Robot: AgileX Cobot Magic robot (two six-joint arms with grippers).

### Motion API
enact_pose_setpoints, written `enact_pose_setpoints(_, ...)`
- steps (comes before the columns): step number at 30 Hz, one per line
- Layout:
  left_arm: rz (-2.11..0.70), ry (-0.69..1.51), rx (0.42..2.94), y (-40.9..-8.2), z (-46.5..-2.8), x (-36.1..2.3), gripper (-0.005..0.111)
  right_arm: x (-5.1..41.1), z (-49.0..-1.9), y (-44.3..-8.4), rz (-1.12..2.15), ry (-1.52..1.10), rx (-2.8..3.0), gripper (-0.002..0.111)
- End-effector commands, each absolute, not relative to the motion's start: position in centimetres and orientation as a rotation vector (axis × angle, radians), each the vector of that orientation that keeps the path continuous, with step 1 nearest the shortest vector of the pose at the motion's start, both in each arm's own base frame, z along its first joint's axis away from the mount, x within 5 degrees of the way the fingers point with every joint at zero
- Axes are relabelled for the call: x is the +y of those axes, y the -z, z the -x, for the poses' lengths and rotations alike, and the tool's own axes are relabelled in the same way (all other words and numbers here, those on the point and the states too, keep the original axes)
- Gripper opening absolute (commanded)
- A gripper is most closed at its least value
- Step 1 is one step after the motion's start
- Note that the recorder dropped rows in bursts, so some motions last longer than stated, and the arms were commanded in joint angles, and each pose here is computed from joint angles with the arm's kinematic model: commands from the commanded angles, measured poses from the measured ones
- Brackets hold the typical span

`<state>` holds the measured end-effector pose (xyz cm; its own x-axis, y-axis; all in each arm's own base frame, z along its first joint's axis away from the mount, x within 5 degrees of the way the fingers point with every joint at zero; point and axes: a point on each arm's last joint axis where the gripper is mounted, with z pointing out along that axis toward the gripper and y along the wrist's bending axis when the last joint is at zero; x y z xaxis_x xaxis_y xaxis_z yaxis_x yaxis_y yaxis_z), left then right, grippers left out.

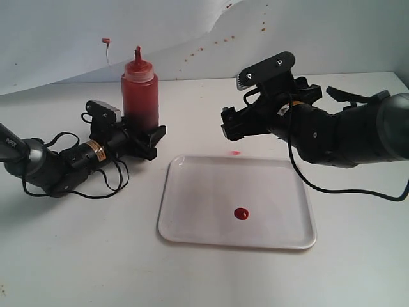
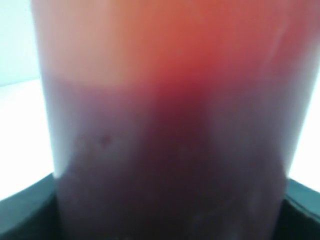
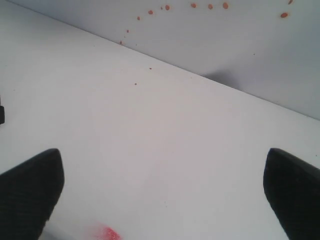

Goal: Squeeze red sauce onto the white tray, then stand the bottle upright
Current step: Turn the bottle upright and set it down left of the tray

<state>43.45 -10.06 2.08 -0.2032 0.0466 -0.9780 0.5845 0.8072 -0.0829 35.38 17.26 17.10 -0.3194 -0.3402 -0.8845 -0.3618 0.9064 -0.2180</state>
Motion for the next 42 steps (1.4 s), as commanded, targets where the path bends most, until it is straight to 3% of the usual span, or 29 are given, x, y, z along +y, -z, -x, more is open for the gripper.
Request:
enact_pose_setpoints(1,-0.48,0.567,1.676,-3.3,-43.9,-10.2,0.0,17.4,-35.3,-17.2,0.515,-0.027,1.922,0.105)
enact_pose_setpoints(27,-0.491,0.548,1.761,-2.5,-43.8,-10.1,0.002,17.4,-35.3,-17.2,0.5,-0.047,1.928,0.105)
enact_pose_setpoints(32,-0.488,0.559,1.765,-2.5,-43.7,-10.1,0.023,17.4,-35.3,-17.2,0.5,-0.047,1.928,0.105)
enact_pose_setpoints(39,-0.543,0.636,1.789,-2.3,-43.2,-10.7,0.076,17.4,-35.3,-17.2,0.5,-0.047,1.928,0.105)
enact_pose_setpoints(42,-0.548,0.623,1.806,-2.1,-43.2,-10.6,0.087,17.4,-35.3,-17.2,0.498,-0.046,1.928,0.105)
